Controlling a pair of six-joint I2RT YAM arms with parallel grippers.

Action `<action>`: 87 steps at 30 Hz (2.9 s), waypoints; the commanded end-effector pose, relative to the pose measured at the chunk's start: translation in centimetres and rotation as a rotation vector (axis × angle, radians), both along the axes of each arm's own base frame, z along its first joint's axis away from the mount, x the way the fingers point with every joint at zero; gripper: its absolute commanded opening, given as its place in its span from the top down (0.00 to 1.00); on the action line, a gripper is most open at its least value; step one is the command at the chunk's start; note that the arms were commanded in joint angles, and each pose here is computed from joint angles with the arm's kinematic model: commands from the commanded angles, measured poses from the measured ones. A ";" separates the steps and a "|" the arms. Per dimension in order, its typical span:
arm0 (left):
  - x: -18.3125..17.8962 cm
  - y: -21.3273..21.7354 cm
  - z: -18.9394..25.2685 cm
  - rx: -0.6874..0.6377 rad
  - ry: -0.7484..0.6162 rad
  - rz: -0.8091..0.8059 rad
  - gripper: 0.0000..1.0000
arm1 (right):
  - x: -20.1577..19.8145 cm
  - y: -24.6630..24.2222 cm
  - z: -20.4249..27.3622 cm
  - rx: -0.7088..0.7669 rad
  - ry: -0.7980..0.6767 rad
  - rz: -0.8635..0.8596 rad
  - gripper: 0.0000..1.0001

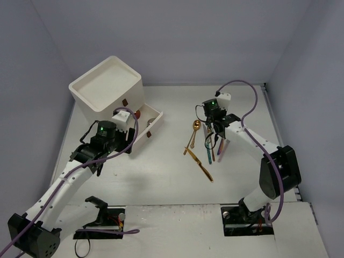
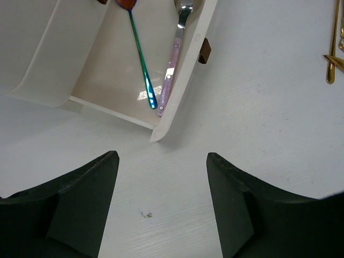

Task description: Sort the eating utensils into containers

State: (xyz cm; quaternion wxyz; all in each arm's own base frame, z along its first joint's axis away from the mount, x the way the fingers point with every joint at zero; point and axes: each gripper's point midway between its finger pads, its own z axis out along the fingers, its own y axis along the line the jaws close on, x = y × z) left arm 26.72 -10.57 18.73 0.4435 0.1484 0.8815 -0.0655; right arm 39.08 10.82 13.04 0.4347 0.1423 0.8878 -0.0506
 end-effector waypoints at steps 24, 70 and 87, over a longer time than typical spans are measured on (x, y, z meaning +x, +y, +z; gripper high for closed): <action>0.2 4.6 6.2 -0.013 -0.283 0.231 0.36 | 4.0 32.1 9.8 0.712 -0.238 0.348 1.00; 0.4 3.9 5.3 -0.003 -0.231 0.199 0.36 | -0.4 11.3 -8.3 0.132 0.148 0.080 0.65; 0.3 3.8 5.3 -0.007 -0.230 0.194 0.36 | -0.5 10.1 -10.3 0.120 0.170 0.018 0.68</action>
